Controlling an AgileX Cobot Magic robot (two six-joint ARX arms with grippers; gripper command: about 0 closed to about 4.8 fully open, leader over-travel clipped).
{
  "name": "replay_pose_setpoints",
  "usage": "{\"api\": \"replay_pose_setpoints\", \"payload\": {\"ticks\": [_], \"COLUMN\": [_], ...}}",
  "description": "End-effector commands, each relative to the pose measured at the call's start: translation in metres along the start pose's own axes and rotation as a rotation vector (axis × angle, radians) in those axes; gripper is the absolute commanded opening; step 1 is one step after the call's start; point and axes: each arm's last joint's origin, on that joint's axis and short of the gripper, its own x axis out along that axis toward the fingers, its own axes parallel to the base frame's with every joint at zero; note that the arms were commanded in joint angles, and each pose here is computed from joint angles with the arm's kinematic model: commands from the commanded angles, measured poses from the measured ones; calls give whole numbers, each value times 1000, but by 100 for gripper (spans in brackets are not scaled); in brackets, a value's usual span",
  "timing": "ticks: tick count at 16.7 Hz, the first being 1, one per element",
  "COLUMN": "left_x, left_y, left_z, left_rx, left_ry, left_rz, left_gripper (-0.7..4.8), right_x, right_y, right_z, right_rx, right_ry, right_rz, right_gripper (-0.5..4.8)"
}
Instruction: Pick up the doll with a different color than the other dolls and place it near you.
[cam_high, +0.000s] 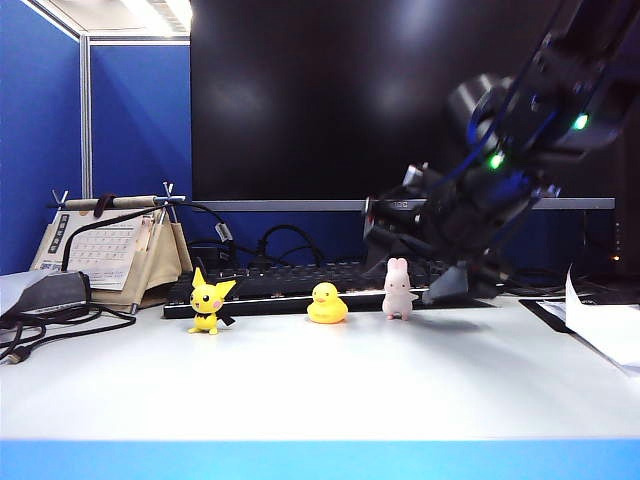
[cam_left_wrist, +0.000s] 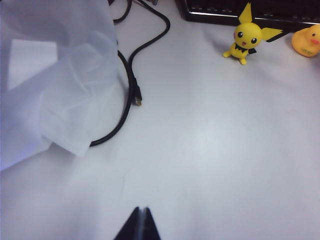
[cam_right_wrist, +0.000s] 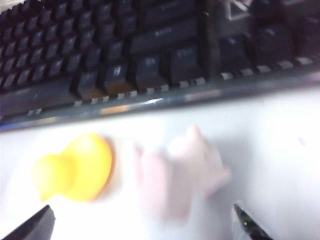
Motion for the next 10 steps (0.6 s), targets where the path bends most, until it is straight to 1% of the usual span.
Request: {"api": "replay_pose_setpoints", "payload": {"ticks": [1, 4, 6, 7, 10], "left_x": [0, 0, 0, 0, 0], "left_y": [0, 0, 0, 0, 0], "left_z": [0, 0, 0, 0, 0], "left_rx": [6, 6, 6, 6, 5], "left_ry": [0, 0, 0, 0, 0], "left_rz": [4, 4, 3, 4, 4], "left_gripper": [-5, -5, -5, -5, -5], "right_x": [11, 16, 16, 17, 18], "right_y": [-5, -8, -5, -3, 3], "right_z": [-8, -13, -6, -2, 12], "right_rx": [7, 7, -1, -3, -14], "right_ry": [15, 17, -32, -45, -92], "right_rz": [2, -4, 17, 21, 25], "right_gripper": [463, 453, 402, 386, 385]}}
